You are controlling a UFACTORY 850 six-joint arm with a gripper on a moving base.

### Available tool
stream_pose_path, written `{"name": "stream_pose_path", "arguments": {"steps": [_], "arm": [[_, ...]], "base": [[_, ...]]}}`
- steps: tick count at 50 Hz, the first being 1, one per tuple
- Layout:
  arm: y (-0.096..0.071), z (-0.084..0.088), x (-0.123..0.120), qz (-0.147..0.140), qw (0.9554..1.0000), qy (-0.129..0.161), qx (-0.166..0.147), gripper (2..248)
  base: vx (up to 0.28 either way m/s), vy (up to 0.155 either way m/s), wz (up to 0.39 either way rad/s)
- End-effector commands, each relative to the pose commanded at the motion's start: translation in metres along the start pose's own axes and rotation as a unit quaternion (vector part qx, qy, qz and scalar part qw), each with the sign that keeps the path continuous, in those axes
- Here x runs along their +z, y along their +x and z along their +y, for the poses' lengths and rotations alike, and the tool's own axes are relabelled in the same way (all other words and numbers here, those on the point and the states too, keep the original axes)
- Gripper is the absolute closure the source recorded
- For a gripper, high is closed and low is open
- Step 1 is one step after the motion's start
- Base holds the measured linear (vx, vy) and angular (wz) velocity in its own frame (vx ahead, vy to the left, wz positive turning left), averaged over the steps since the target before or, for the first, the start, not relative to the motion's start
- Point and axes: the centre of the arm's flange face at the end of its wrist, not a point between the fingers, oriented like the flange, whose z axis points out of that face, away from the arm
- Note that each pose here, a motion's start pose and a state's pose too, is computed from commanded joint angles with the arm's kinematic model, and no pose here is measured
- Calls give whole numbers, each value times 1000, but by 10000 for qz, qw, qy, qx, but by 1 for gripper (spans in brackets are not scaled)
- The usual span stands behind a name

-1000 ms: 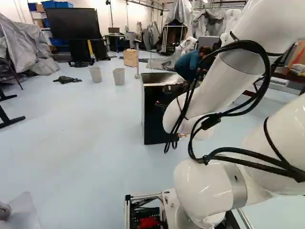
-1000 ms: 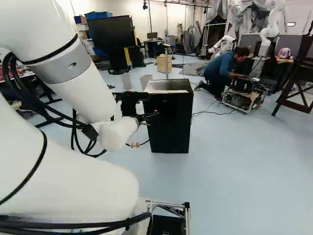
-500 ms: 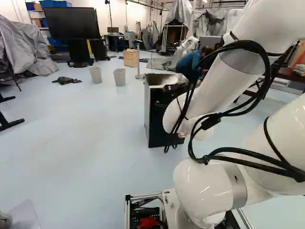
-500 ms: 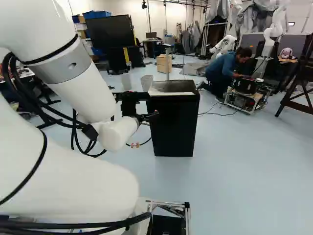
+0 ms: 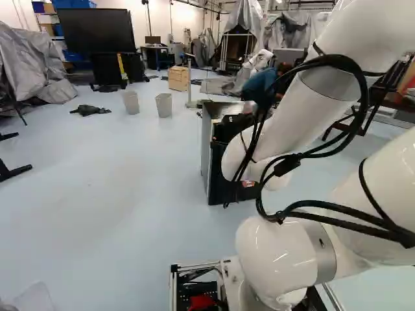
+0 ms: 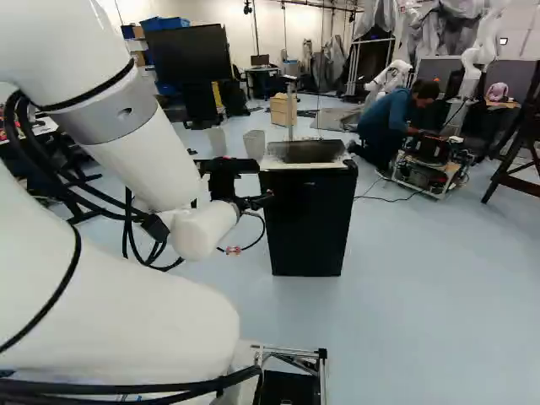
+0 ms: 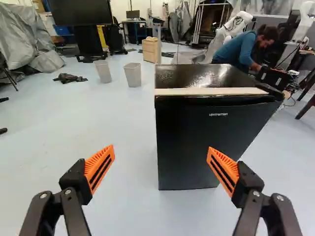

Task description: Grab a drink from the fridge

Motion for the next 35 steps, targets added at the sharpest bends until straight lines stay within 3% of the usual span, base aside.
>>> {"name": "stream_pose_path", "arguments": {"steps": [35], "arm": [[0, 0, 0, 0, 10000, 0, 0, 3]], "base": [[111, 81, -18]]}}
